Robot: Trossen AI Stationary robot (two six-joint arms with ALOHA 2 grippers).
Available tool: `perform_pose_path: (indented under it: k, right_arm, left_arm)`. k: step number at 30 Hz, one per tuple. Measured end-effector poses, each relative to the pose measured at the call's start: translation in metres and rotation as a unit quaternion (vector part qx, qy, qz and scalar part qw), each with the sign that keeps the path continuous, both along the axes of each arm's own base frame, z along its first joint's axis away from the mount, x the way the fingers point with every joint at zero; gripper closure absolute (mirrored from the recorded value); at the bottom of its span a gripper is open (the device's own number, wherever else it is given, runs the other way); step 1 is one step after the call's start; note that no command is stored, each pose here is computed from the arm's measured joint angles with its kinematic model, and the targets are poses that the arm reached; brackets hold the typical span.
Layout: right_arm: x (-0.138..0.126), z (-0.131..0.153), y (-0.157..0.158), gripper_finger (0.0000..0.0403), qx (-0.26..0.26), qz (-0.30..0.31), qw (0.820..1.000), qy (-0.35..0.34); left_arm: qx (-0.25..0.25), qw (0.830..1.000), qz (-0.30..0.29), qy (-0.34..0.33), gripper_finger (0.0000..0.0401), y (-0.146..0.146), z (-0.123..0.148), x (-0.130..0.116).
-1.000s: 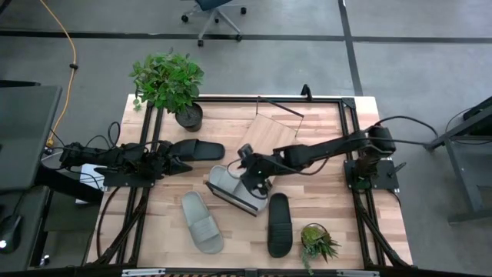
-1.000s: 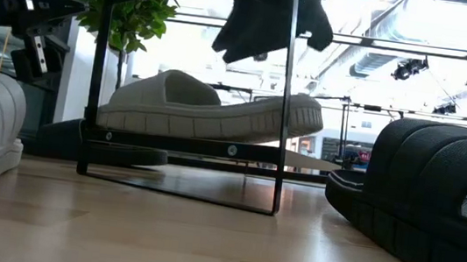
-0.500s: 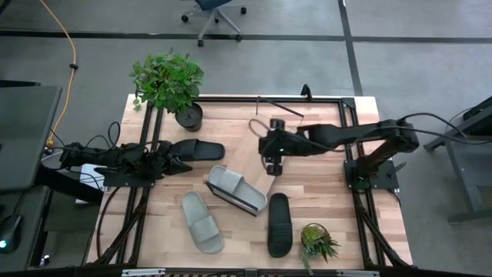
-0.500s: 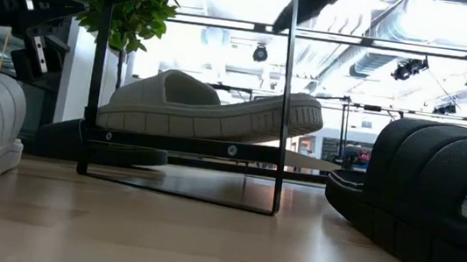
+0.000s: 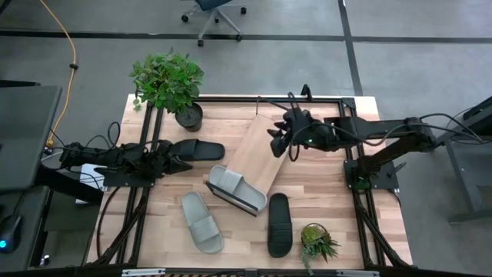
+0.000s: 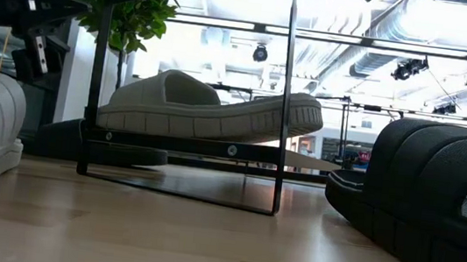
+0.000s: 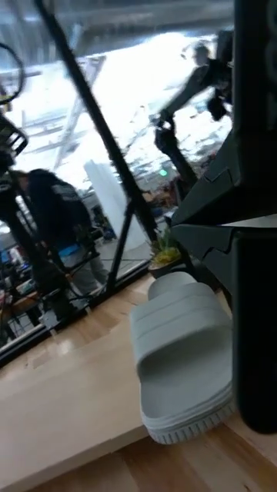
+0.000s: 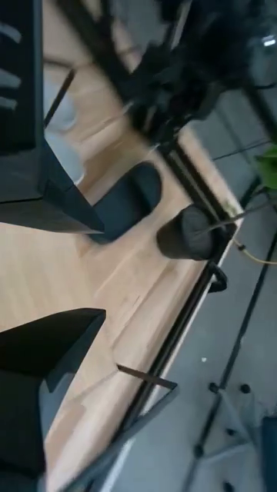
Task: Pick and place slides into the shelf
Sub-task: Put the gray slide on the shelf
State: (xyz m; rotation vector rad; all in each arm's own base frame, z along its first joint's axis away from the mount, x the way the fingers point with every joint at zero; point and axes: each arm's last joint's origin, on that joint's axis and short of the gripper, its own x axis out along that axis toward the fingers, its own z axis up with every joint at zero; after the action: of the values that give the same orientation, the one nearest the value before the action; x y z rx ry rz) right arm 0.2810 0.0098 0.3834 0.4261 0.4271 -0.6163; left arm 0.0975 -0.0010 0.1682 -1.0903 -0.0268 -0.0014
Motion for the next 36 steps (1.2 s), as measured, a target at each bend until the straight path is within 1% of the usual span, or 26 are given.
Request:
perform_pose_path:
  k: [2, 4, 9, 11, 14, 17, 19, 21, 22, 27, 29, 33, 34, 36]
  right_arm:
    - [-0.002, 0.003, 0.002, 0.0243, 0.022, -0.010, 0.999, -0.023]
    - [-0.003, 0.005, 0.004, 0.0243, 0.035, -0.014, 0.999, -0.036]
    - [-0.004, 0.005, 0.012, 0.0243, 0.061, -0.015, 0.997, -0.049]
    - [-0.005, 0.005, 0.016, 0.0243, 0.065, -0.011, 0.996, -0.051]
    - [-0.005, 0.005, 0.021, 0.0243, 0.069, -0.004, 0.996, -0.052]
    - [-0.006, 0.005, 0.027, 0.0243, 0.069, 0.006, 0.996, -0.050]
    - [-0.007, 0.004, 0.029, 0.0243, 0.068, 0.010, 0.997, -0.046]
    - [-0.008, 0.003, 0.031, 0.0243, 0.066, 0.010, 0.997, -0.041]
    - [-0.008, 0.003, 0.031, 0.0243, 0.065, 0.010, 0.997, -0.038]
    - [-0.009, 0.001, 0.030, 0.0243, 0.060, 0.006, 0.998, -0.026]
    - [-0.010, 0.001, 0.030, 0.0243, 0.056, 0.001, 0.998, -0.026]
    - [-0.011, 0.000, 0.029, 0.0243, 0.053, 0.000, 0.998, -0.016]
    - [-0.011, -0.001, 0.029, 0.0243, 0.053, 0.000, 0.999, -0.013]
    - [-0.012, -0.002, 0.029, 0.0243, 0.052, -0.001, 0.999, -0.006]
  left_arm:
    - [-0.012, 1.000, 0.006, -0.001, 0.0400, 0.000, 0.000, 0.000]
    - [-0.013, 1.000, 0.005, -0.001, 0.0400, 0.000, 0.000, 0.000]
    - [-0.023, 1.000, -0.003, -0.001, 0.0400, 0.000, 0.000, 0.000]
    - [-0.044, 0.999, -0.027, -0.001, 0.0400, -0.001, 0.000, 0.000]
    - [-0.092, 0.993, -0.077, -0.001, 0.0400, -0.004, 0.001, 0.000]
    - [-0.123, 0.978, -0.169, -0.003, 0.0400, -0.009, 0.005, -0.002]
    - [-0.146, 0.961, -0.234, 0.011, 0.0400, -0.013, 0.005, -0.003]
    - [-0.163, 0.945, -0.283, 0.023, 0.0400, -0.016, 0.005, -0.005]
    - [-0.168, 0.940, -0.296, 0.028, 0.0400, -0.016, 0.005, -0.005]
    - [-0.168, 0.931, -0.322, 0.045, 0.0400, -0.018, 0.003, -0.004]
    - [-0.170, 0.921, -0.344, 0.061, 0.0400, -0.019, 0.001, -0.004]
    - [-0.213, 0.895, -0.377, 0.108, 0.0400, -0.021, -0.003, -0.002]
    - [-0.219, 0.891, -0.380, 0.116, 0.0400, -0.021, -0.004, -0.002]
    - [-0.224, 0.890, -0.375, 0.127, 0.0400, -0.021, -0.006, 0.000]
